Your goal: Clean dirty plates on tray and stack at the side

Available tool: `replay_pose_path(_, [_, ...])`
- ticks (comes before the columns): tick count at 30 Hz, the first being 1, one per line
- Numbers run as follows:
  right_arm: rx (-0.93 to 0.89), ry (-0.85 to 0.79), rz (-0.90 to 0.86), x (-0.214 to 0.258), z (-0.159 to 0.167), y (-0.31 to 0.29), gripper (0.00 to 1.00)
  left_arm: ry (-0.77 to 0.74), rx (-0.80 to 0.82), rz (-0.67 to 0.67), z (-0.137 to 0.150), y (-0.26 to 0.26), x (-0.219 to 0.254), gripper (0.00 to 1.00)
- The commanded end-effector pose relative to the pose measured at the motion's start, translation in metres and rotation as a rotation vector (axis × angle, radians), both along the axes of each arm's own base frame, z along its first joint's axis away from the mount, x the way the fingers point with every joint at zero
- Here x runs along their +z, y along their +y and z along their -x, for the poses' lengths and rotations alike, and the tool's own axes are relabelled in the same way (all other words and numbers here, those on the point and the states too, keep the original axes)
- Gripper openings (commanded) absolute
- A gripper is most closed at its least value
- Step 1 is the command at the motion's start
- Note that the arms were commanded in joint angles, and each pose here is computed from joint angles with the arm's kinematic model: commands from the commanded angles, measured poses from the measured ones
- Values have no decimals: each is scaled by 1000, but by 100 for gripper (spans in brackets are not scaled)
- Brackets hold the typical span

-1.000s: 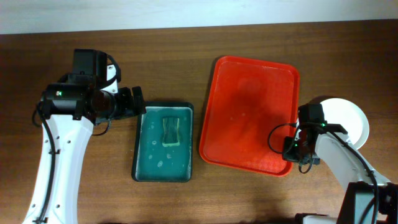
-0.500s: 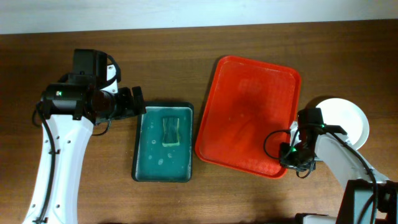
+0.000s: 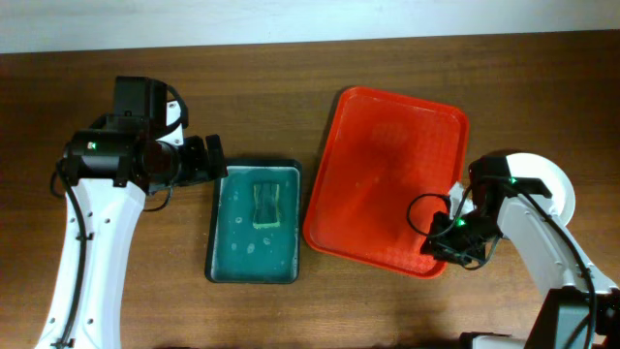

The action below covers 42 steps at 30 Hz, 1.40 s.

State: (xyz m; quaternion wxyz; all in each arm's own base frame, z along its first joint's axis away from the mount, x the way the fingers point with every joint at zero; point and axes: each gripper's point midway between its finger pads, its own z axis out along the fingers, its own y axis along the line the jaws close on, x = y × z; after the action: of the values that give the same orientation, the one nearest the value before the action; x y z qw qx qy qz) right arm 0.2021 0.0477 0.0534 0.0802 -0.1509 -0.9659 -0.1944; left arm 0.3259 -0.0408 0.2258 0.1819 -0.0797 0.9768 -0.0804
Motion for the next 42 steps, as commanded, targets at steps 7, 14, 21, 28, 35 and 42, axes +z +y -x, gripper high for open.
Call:
replay_pose_path(7, [23, -127, -92, 12, -32, 74, 79, -19, -1, 8, 0, 0, 6, 99])
replay_pose_path(14, [97, -292, -310, 52, -63, 123, 91, -18, -1, 8, 0, 0, 6, 100])
replay_pose_path(21, [8, -275, 155, 58, -33, 114, 80, -18, -1, 8, 0, 0, 6, 99])
replay_pose_path(28, [678, -460, 437, 36, -20, 121, 79, -19, -1, 8, 0, 0, 6, 99])
replay_pose_path(35, [132, -260, 242, 32, -6, 151, 98, -19, -1, 8, 0, 0, 6, 99])
replay_pose_path(42, [85, -273, 99, 40, -15, 180, 65, -19, -1, 8, 0, 0, 6, 99])
